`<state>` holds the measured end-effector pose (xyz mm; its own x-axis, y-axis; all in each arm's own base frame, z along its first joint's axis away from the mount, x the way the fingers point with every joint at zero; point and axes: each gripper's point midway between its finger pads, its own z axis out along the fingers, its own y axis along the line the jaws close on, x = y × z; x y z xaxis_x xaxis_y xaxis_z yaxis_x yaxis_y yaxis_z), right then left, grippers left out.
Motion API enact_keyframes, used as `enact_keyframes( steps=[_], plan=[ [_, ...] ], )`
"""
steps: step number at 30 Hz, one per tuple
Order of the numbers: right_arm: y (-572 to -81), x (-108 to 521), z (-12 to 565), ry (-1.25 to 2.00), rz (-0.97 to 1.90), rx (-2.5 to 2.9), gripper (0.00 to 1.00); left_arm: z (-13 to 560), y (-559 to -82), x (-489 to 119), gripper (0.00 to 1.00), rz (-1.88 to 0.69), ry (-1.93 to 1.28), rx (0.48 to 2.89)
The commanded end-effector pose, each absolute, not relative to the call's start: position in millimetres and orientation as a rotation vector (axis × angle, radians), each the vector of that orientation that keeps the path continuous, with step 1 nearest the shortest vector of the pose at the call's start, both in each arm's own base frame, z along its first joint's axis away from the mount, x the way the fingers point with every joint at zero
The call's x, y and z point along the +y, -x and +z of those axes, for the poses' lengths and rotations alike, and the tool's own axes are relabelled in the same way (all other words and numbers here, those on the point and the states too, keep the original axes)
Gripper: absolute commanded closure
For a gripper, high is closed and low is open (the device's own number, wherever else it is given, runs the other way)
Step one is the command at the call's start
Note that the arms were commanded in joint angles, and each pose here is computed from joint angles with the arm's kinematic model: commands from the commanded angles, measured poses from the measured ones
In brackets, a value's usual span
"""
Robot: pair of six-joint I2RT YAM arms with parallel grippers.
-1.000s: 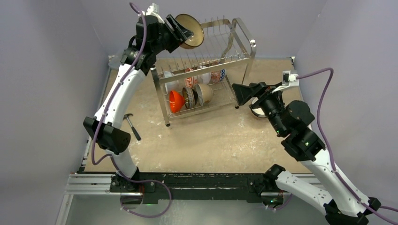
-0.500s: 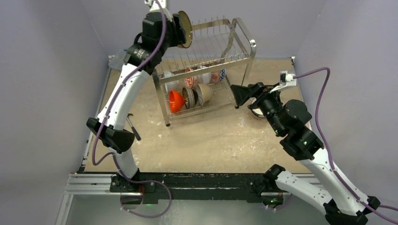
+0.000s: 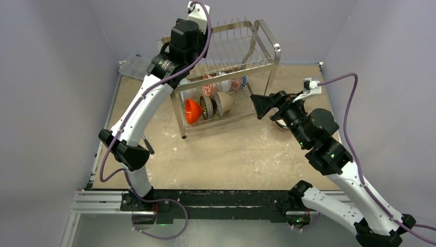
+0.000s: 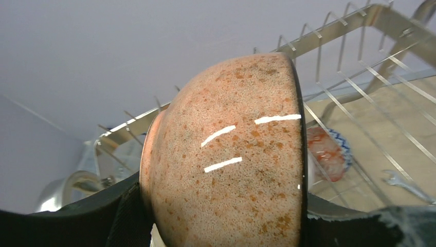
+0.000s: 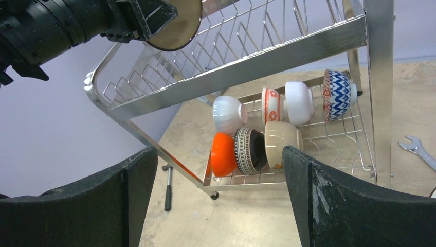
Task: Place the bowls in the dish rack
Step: Place the bowl in the dish rack.
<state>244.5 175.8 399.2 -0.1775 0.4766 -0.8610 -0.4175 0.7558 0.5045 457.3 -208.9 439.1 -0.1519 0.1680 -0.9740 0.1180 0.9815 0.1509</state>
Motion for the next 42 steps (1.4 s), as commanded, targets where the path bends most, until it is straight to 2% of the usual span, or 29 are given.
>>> enact_keyframes(
  steps=[1, 10, 22, 32, 42],
  plan=[
    [-243.3, 179.6, 404.3, -0.043, 0.823, 1.541, 0.08, 524.1, -435.5, -167.7, 1.0, 0.146, -0.12, 1.503],
    [-242.9, 181.9, 400.6, -0.037, 0.83, 1.551, 0.08, 516.5, -425.3, -161.6, 1.0, 0.368, -0.171, 1.518],
    [-242.9, 182.5, 396.9, -0.033, 0.827, 1.562, 0.08, 497.8, -409.9, -140.4, 1.0, 0.794, -0.259, 1.56],
    [-242.8, 184.9, 395.1, -0.026, 0.836, 1.566, 0.08, 488.0, -406.5, -133.8, 1.0, 0.883, -0.305, 1.575],
    [-242.3, 185.0, 396.1, -0.027, 0.841, 1.563, 0.08, 477.3, -405.7, -156.5, 1.0, 0.887, -0.363, 1.555]
  ],
)
